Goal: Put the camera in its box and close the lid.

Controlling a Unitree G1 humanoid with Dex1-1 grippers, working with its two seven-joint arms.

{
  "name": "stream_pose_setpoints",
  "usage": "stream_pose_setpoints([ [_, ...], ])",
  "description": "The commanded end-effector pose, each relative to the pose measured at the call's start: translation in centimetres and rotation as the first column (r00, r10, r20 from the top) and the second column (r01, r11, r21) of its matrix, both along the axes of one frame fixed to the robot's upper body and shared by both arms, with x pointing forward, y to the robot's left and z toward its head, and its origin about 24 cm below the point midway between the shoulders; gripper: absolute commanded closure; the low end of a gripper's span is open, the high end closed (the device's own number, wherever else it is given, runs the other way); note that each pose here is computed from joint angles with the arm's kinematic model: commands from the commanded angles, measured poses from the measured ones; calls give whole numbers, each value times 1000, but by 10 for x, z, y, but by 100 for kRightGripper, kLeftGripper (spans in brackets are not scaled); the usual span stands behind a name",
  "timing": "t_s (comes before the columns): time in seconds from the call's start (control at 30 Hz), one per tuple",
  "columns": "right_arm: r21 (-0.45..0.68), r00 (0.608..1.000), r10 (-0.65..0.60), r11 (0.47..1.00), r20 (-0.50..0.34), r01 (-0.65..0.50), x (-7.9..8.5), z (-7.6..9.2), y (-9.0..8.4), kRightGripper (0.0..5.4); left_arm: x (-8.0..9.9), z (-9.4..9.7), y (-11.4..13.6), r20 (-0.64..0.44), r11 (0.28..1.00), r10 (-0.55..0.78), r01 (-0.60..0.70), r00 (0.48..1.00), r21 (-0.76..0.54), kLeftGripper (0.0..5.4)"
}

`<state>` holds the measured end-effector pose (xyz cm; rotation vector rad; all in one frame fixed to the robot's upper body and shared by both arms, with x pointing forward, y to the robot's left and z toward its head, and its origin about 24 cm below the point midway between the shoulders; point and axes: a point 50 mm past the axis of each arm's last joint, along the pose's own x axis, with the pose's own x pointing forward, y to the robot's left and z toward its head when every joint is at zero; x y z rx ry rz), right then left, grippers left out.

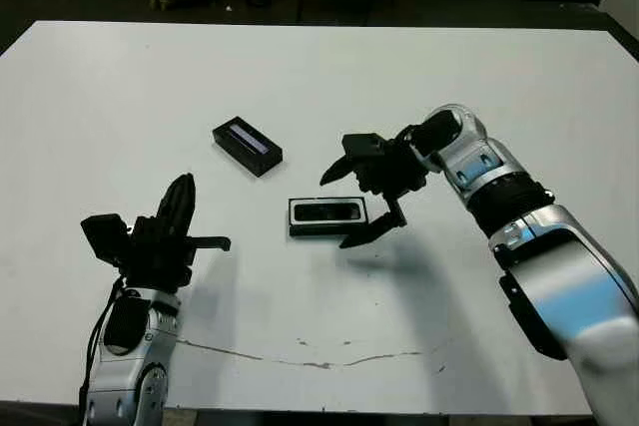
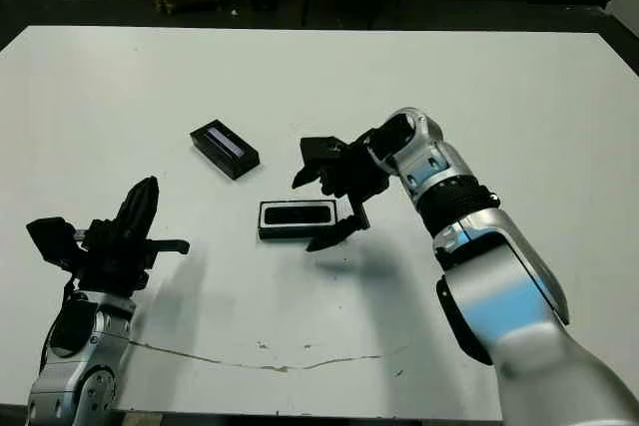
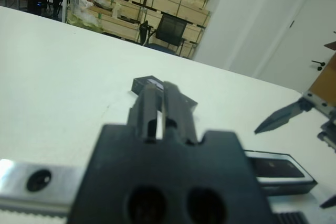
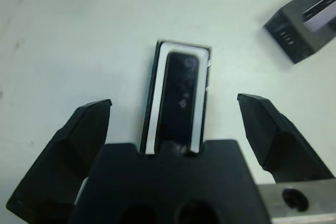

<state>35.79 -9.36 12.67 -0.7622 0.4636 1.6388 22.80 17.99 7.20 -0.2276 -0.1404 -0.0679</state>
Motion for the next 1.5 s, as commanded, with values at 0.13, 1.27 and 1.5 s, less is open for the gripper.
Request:
stream_pose_setpoints([
  [0.13,95,993,-118,989,6,117,2,20,-17,1,-2,-6,1,-42,1000,1,-1,999,3,540],
  [1.27,745,444,-852,482,277,461,-108,9,-68,539,66,115,27,55,786,-260,178,964,593,540],
  [1.5,743,402,-887,425,227,518,-124,0,-75,539,111,143,20,-125,605,-362,335,924,722,540],
])
